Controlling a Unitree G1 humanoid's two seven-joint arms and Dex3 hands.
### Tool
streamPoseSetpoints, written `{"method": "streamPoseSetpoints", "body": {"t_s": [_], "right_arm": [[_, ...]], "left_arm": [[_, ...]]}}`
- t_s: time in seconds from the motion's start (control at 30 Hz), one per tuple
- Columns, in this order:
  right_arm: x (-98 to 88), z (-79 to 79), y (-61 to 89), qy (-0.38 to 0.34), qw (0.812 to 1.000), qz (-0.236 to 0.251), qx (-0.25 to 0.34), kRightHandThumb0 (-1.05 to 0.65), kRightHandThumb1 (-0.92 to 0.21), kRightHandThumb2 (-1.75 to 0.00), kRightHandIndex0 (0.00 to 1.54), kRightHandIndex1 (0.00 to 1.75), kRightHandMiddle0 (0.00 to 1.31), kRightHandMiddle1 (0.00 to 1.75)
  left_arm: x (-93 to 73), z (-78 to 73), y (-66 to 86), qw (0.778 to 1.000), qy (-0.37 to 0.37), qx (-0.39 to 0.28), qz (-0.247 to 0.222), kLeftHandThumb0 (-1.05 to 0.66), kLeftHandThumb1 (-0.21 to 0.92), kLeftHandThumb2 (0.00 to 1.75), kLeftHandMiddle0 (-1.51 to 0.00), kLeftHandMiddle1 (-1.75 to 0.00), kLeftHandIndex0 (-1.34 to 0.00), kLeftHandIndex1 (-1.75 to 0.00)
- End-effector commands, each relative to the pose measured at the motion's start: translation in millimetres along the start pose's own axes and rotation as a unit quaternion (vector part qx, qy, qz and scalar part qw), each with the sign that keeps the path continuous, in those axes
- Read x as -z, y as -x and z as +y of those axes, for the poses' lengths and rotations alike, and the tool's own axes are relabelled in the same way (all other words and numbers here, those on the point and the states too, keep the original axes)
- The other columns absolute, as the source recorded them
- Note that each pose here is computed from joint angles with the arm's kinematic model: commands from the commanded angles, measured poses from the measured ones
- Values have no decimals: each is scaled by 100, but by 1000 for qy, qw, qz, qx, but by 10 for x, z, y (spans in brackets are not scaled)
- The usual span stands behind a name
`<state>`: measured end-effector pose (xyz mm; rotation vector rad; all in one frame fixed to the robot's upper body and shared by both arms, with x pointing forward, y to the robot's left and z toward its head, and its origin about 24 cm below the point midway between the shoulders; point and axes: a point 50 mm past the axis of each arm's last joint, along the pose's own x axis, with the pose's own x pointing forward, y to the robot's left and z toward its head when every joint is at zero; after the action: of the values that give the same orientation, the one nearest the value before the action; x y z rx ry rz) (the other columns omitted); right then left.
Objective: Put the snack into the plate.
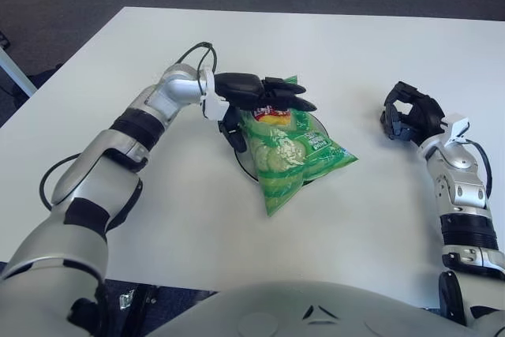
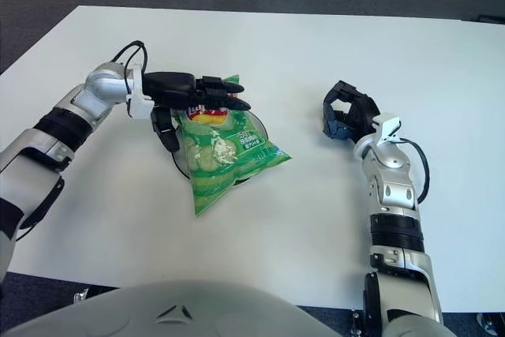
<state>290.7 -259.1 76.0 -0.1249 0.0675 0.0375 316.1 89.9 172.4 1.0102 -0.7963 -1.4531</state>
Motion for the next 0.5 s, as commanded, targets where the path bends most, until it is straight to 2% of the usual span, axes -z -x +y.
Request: {"method": "streamPoseSetpoints", "body": {"t_s": [0.0,0.17,0.27,0.37,0.47], "right_arm": [[336,56,92,-3,996,85,-6,-47,-35,-128,126,175,59,175],[333,59,96,1,997,83,-10,-47,-35,-128,125,175,59,175],[333,59,96,2,997,83,-11,-47,-35,-128,125,175,59,175],[346,51,89,3,996,84,-13,-47,-35,-128,126,175,59,175],[351,48,87,4,996,84,-14,-47,-36,-126,125,175,58,175]], "left_arm": [[-3,101,49,1000,17,-20,-15,-101,78,37,0,0,0,0],[15,222,113,995,66,-47,-52,-104,88,27,0,0,0,0],[20,246,136,994,78,-47,-64,-105,90,25,0,0,0,0],[88,288,279,982,152,-56,-98,-104,91,23,0,0,0,0],[111,294,318,970,193,-71,-131,-103,91,22,0,0,0,0]]}}
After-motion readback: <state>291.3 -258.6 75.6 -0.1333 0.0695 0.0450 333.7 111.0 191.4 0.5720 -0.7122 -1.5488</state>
